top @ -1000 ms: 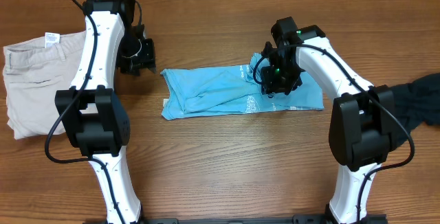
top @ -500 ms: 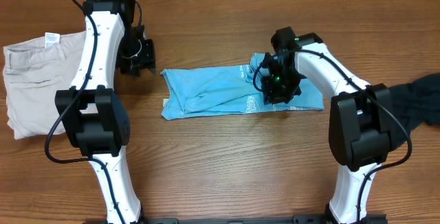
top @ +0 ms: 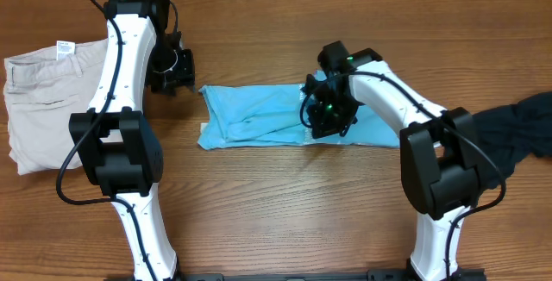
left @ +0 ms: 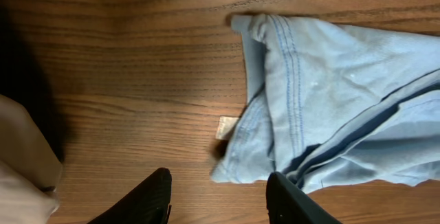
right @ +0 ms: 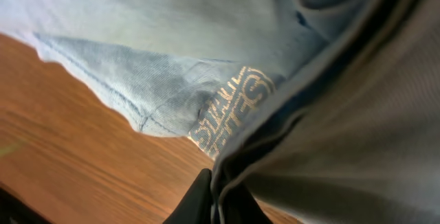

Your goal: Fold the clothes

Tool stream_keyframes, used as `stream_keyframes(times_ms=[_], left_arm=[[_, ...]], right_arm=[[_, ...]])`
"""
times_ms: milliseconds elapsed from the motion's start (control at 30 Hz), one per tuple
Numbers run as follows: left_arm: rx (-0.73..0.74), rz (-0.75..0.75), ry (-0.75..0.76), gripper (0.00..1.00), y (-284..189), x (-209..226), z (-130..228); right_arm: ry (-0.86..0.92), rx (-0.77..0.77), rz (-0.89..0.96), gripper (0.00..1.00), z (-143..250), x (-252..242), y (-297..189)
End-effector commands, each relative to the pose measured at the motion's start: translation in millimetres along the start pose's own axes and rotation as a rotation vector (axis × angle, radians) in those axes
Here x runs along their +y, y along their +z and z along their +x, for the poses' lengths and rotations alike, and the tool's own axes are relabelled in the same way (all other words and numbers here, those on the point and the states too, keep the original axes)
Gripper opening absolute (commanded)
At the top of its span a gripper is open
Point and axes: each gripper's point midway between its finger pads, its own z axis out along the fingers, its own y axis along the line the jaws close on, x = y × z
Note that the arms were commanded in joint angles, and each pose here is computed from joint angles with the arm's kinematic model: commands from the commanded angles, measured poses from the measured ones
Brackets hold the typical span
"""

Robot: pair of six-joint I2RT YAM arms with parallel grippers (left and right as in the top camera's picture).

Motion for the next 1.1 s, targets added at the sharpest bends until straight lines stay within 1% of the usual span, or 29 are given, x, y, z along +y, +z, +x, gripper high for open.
stream_keyframes(times_ms=[0, 33, 67, 200, 300, 400, 533, 600, 700, 767, 900, 933, 1067], left_arm=[[-0.028, 0.013, -0.003, 0.48, -11, -3, -2], [-0.028, 0.013, -0.003, 0.49, -11, -3, -2], [-0.027, 0.013, -0.003, 0.50, -11, -3, -1], [-0.018, 0.012, -0.004, 0.55, -10, -3, 1], [-0.012, 0.011, -0.005, 0.57, -10, -3, 2], [-0.008, 0.015, -0.005, 0.63, -9, -4, 3], [-0.005, 0.086, 0.015, 0.64, -6, -16, 1], [-0.012, 0.118, 0.022, 0.65, -1, -21, -2], [0.005, 0.115, 0.030, 0.66, 11, -21, 1], [0.031, 0.123, 0.069, 0.66, 23, -25, 7], [0.076, 0.186, 0.178, 0.66, 50, -40, 21], [0.085, 0.182, 0.188, 0.67, 62, -41, 24], [0.096, 0.218, 0.230, 0.66, 85, -49, 32]], right_arm=[[-0.038, -0.017, -0.021, 0.29, -1, 9, -5], [-0.037, -0.016, -0.006, 0.34, -1, 6, -5], [-0.034, -0.016, 0.012, 0.35, -1, 2, -5], [0.011, -0.025, 0.083, 0.35, -2, -15, -11], [0.046, -0.059, 0.133, 0.35, -6, -27, -26], [0.068, -0.129, 0.159, 0.35, -13, -33, -52], [0.082, -0.247, 0.177, 0.35, -20, -36, -95], [0.096, -0.305, 0.183, 0.38, -18, -40, -118], [0.116, -0.320, 0.186, 0.40, -14, -46, -128], [0.128, -0.313, 0.186, 0.41, -11, -50, -128], [0.133, -0.313, 0.186, 0.41, -11, -52, -128], [0.133, -0.314, 0.186, 0.41, -11, -52, -128], [0.133, -0.313, 0.186, 0.41, -11, -52, -128]])
